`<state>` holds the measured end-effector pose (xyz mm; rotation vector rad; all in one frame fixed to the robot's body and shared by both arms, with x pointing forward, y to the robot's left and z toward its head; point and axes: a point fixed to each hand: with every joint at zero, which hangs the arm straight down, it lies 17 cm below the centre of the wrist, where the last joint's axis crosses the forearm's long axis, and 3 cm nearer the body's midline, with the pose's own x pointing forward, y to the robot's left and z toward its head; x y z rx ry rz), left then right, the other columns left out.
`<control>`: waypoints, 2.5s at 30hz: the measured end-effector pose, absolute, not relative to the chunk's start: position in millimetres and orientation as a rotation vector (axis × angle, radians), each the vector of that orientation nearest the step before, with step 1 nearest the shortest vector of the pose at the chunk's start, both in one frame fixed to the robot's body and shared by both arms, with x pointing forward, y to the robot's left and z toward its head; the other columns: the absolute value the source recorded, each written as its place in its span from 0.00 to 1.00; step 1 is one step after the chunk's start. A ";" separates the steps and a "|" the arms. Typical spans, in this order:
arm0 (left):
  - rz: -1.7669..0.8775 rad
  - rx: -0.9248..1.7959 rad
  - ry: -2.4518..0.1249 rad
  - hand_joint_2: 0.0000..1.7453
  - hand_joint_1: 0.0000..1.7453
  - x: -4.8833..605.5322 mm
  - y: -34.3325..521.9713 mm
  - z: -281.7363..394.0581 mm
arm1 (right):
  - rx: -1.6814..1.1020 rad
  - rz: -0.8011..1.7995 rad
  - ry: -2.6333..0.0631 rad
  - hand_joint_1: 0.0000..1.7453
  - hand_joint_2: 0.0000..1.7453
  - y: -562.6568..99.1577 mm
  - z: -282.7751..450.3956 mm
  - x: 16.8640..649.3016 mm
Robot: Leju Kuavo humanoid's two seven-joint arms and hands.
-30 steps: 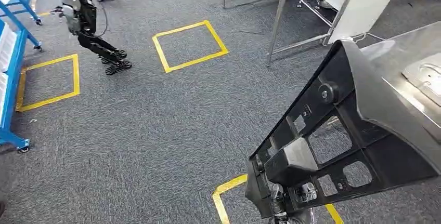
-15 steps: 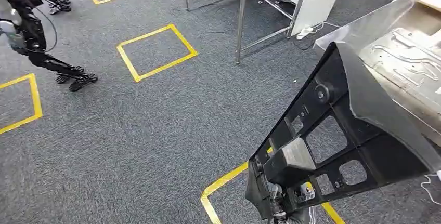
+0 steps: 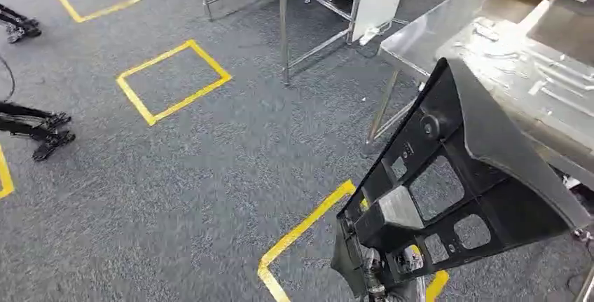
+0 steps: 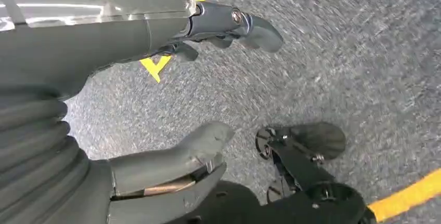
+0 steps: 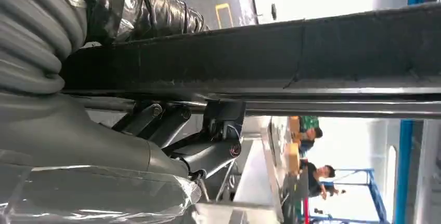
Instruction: Take the parts from the cabinet and place them on the table.
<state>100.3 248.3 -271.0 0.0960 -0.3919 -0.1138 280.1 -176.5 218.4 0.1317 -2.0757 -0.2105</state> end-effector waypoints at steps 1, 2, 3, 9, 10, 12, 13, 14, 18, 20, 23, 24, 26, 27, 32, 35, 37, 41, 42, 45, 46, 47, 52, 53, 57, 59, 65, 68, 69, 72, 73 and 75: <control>-0.114 0.095 -0.392 1.00 0.00 100.4 247.9 -270.9 | 0.131 -0.211 -2.076 1.00 1.00 -176.6 218.6 280.3; -0.113 0.094 -0.395 1.00 0.00 102.9 246.8 -270.5 | 0.120 -0.213 -2.070 1.00 1.00 -178.1 216.6 281.0; -0.115 0.093 -0.394 1.00 0.00 102.8 246.5 -270.5 | 0.117 -0.214 -2.070 1.00 1.00 -178.4 216.6 281.0; -0.117 0.084 -0.388 1.00 0.00 99.4 243.3 -270.9 | 0.106 -0.202 -2.062 1.00 1.00 -177.8 215.2 282.4; -0.117 0.081 -0.385 1.00 0.00 97.5 241.9 -271.1 | 0.104 -0.199 -2.058 1.00 1.00 -177.4 213.8 282.6; -0.117 0.081 -0.387 1.00 0.00 98.4 241.4 -271.0 | 0.088 -0.204 -2.053 1.00 1.00 -179.4 212.6 283.1; -0.117 0.081 -0.386 1.00 0.00 98.2 241.6 -271.0 | 0.083 -0.206 -2.051 1.00 1.00 -180.1 212.3 283.4; -0.117 0.081 -0.386 1.00 0.00 98.2 241.4 -271.0 | 0.080 -0.207 -2.050 1.00 1.00 -180.6 212.2 284.1; -0.117 0.079 -0.391 1.00 0.00 101.7 239.6 -270.3 | 0.073 -0.207 -2.044 1.00 1.00 -180.8 210.5 283.6; -0.117 0.074 -0.391 1.00 0.00 101.4 236.8 -270.1 | 0.070 -0.204 -2.044 1.00 1.00 -181.2 210.1 283.6; -0.116 0.074 -0.384 1.00 0.00 97.9 236.8 -270.8 | 0.074 -0.197 -2.043 1.00 1.00 -180.2 209.5 284.1; -0.116 0.073 -0.384 1.00 0.00 98.0 236.6 -270.7 | 0.073 -0.195 -2.041 1.00 1.00 -180.3 208.6 283.9; -0.115 0.071 -0.385 1.00 0.00 98.4 235.1 -270.6 | 0.074 -0.193 -2.038 1.00 1.00 -180.2 207.6 284.1; -0.115 0.069 -0.387 1.00 0.00 99.6 234.1 -270.3 | 0.074 -0.193 -2.038 1.00 1.00 -180.1 207.6 284.1; -0.113 0.068 -0.393 1.00 0.00 104.3 233.2 -269.4 | 0.074 -0.191 -2.037 1.00 1.00 -180.0 207.4 284.1; -0.113 0.068 -0.394 1.00 0.00 104.6 233.2 -269.3 | 0.075 -0.191 -2.038 1.00 1.00 -179.7 207.7 284.3; -0.112 0.068 -0.390 1.00 0.00 101.9 233.3 -269.8 | 0.079 -0.190 -2.039 1.00 1.00 -178.8 208.4 284.4; -0.118 0.067 -0.378 1.00 0.00 96.5 232.9 -270.9 | 0.076 -0.189 -2.031 1.00 1.00 -178.7 206.3 284.5; -0.119 0.067 -0.378 1.00 0.00 96.8 233.2 -270.9 | 0.077 -0.189 -2.031 1.00 1.00 -178.4 206.3 284.6; -0.121 0.070 -0.377 1.00 0.00 96.4 235.3 -271.2 | 0.082 -0.184 -2.035 1.00 1.00 -176.6 207.5 285.0; -0.121 0.070 -0.378 1.00 0.00 97.1 235.2 -271.1 | 0.083 -0.183 -2.035 1.00 1.00 -175.7 207.7 284.8; -0.121 0.070 -0.381 1.00 0.00 99.8 235.2 -270.6 | 0.084 -0.181 -2.034 1.00 1.00 -175.2 207.6 284.5; -0.122 0.068 -0.377 1.00 0.00 97.3 233.8 -270.9 | 0.075 -0.175 -2.041 1.00 1.00 -174.8 209.5 286.4; -0.122 0.068 -0.376 1.00 0.00 96.4 234.0 -271.1 | 0.077 -0.172 -2.041 1.00 1.00 -174.0 209.3 286.3; -0.122 0.066 -0.377 1.00 0.00 97.4 233.1 -270.9 | 0.077 -0.165 -2.038 1.00 1.00 -173.8 207.8 285.9; -0.122 0.065 -0.378 1.00 0.00 98.3 232.9 -270.7 | 0.079 -0.164 -2.040 1.00 1.00 -173.2 208.6 286.3; -0.122 0.066 -0.385 1.00 0.00 103.2 233.1 -269.9 | 0.083 -0.159 -2.039 1.00 1.00 -171.7 208.3 285.5; -0.121 0.067 -0.382 1.00 0.00 100.7 234.1 -270.4 | 0.093 -0.156 -2.045 1.00 1.00 -168.7 210.6 286.9; -0.121 0.066 -0.381 1.00 0.00 99.8 234.0 -270.5 | 0.094 -0.155 -2.043 1.00 1.00 -168.1 209.7 287.2; -0.121 0.063 -0.377 1.00 0.00 97.5 233.5 -270.9 | 0.095 -0.150 -2.035 1.00 1.00 -165.9 206.9 288.0; -0.120 0.064 -0.377 1.00 0.00 97.7 234.5 -270.9 | 0.082 -0.149 -2.032 1.00 1.00 -165.7 206.1 288.9; -0.117 0.069 -0.378 1.00 0.00 101.6 238.7 -270.8 | 0.047 -0.143 -2.022 1.00 1.00 -166.8 202.8 290.3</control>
